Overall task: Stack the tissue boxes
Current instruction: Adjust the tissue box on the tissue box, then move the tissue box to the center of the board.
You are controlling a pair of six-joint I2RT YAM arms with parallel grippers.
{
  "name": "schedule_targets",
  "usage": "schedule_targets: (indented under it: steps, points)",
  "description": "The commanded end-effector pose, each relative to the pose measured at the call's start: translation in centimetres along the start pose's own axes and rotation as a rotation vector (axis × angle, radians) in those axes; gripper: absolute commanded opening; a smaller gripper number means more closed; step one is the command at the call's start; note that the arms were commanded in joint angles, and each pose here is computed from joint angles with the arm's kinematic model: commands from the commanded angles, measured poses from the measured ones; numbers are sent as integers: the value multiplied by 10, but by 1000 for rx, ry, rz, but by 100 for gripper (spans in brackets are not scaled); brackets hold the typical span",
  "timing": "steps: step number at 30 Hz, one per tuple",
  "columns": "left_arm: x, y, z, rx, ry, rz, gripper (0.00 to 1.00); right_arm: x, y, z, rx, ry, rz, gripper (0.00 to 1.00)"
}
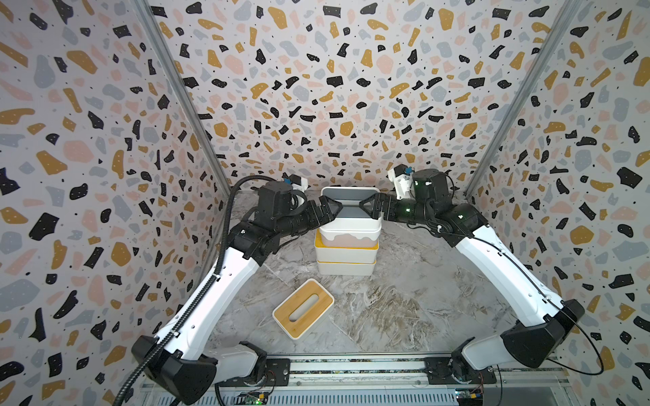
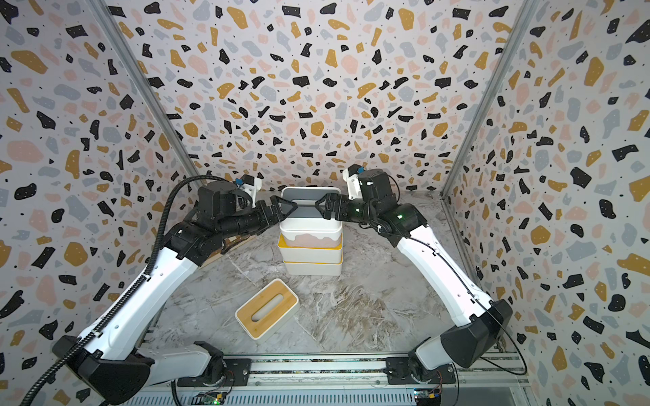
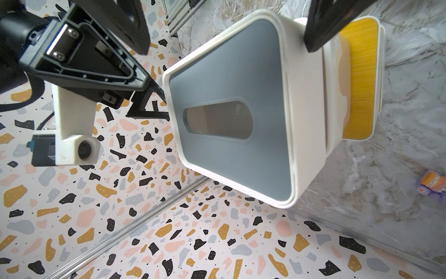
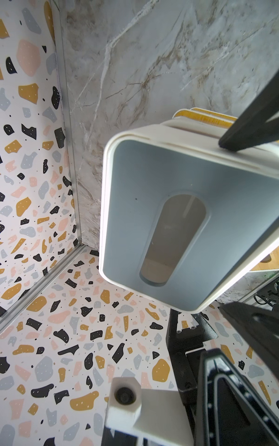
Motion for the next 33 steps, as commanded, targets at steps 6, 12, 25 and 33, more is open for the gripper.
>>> schedule_targets:
  steps: [6,12,25,33]
  points:
    - [8,-11,13,-3,-46,-45,99,15,18,30,20,-73,37,99]
    - [13,-3,30,92,-102,-87,100,18,16,39,-21,-86,57,99]
    - [-34,49,94,343,-99,-89,99,-17,32,84,-61,-77,188,99]
    - [-93,108,102,490,26,0,100,-104,42,82,-2,83,186,99]
Point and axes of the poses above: each gripper's point midway between its finger pads, its own z axis back along the fingers, its own y axis along the line the jaws close on, x = y × z, the point moved 3 cm from there along z, back along the fingers, and after that the axes turned 1 degree about z, right-handed, at the moved point
